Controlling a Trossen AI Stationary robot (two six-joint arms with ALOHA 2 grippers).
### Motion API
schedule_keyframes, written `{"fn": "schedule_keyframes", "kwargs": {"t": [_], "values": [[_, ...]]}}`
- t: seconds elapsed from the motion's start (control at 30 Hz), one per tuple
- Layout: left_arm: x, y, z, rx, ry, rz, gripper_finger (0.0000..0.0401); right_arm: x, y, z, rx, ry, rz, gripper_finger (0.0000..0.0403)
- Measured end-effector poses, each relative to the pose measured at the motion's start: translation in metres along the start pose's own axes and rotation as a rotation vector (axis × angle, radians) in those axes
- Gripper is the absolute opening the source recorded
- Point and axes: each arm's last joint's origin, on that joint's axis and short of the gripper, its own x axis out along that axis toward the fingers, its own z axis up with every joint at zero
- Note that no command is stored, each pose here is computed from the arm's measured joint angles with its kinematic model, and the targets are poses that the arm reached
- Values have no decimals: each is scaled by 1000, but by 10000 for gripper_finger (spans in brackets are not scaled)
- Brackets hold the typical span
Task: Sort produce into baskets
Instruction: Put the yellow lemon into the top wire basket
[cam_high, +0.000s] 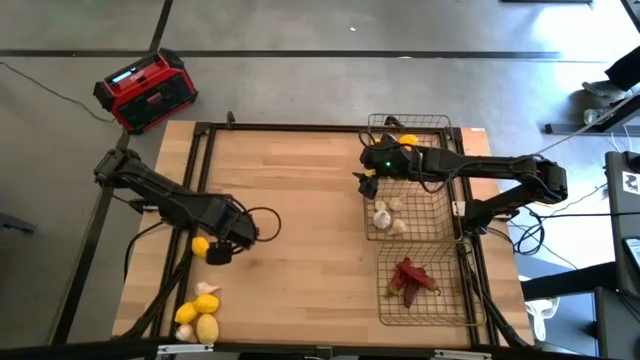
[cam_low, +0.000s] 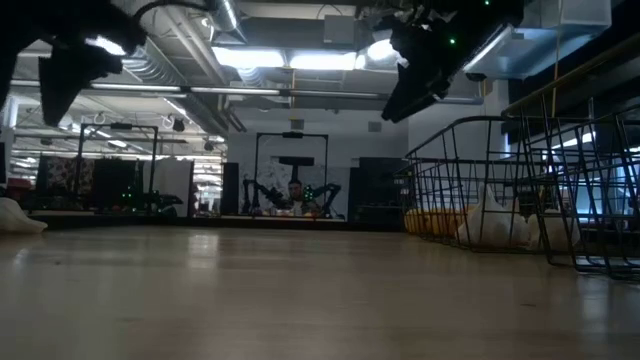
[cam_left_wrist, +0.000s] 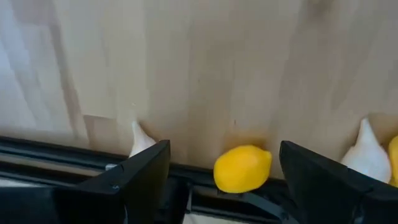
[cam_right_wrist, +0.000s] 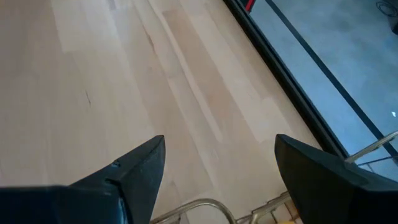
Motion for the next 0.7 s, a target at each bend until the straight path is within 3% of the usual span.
{"fn": "schedule_keyframes", "kwargs": {"t": [0.27,0.7], "values": [[28,-8,-14,51,127,-30,296,0,0,0,2,-6,2,298],[59,-24,-31,154,167,-33,296,0,0,0,2,-8,3,298]]}}
